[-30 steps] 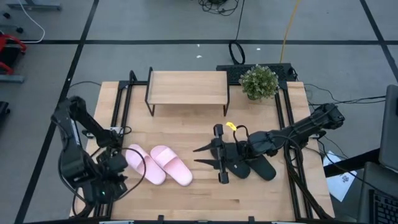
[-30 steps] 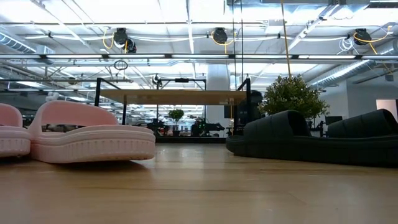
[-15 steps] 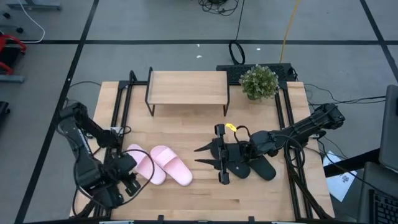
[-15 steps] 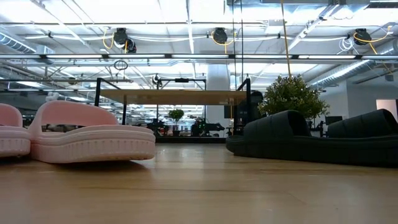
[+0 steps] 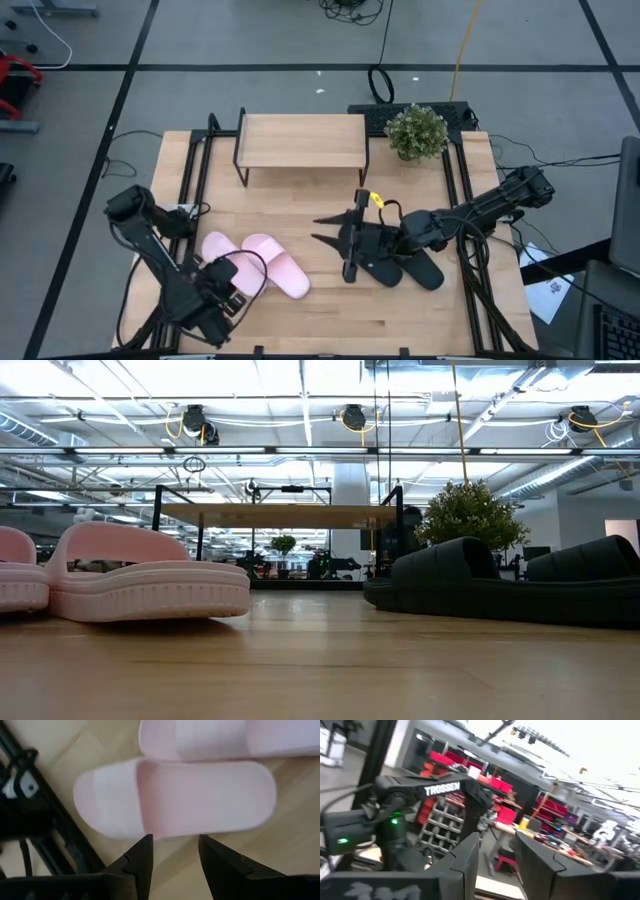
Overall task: Pick and place slides into the shelf
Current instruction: Put the left pink slide on the shelf
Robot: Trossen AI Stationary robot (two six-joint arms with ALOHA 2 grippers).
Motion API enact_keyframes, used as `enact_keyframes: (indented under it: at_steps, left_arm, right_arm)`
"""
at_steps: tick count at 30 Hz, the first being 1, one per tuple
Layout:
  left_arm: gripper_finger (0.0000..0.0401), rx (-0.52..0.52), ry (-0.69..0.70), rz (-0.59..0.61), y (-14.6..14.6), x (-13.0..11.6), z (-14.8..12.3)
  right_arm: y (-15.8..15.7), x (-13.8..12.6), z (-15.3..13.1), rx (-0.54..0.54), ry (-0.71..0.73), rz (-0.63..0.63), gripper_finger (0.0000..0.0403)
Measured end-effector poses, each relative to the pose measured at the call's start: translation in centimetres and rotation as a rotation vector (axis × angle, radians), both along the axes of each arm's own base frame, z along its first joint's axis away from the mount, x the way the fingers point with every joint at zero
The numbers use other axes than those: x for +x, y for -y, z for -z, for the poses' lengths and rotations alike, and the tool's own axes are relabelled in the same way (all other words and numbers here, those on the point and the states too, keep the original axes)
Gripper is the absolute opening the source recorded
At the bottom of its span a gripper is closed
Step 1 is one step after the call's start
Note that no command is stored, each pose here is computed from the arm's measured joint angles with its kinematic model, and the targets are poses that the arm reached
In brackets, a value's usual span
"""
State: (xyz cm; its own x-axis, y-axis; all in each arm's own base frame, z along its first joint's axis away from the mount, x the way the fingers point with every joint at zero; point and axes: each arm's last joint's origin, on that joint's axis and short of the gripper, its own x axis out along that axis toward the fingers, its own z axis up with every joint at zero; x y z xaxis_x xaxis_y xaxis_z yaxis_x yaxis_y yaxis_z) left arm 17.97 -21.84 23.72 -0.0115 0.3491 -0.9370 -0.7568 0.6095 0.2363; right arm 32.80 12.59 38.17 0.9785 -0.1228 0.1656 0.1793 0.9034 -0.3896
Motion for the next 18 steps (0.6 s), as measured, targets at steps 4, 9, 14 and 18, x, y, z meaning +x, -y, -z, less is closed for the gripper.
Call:
enact_keyframes:
  at_steps: [4, 9, 14, 18]
  left_arm:
    - [0.0154, -0.080, 0.027, -0.045, 0.1, 1.3, 0.4]
    - [0.0154, -0.089, 0.066, -0.113, -0.5, 2.2, 0.4]
    - [0.0154, -0.066, 0.050, -0.141, -1.1, 2.5, 0.5]
    - [0.0154, -0.039, 0.035, -0.141, -1.4, 2.4, 0.4]
  right_arm:
    - [0.1, 0.0, 0.0, -0.037, -0.008, 0.035, 0.0116]
    - [0.1, 0.0, 0.0, -0.074, -0.012, 0.042, 0.0116]
    - [0.2, 0.0, 0.0, -0.080, -0.014, 0.046, 0.0116]
    - [0.2, 0.0, 0.0, -0.059, -0.010, 0.043, 0.0116]
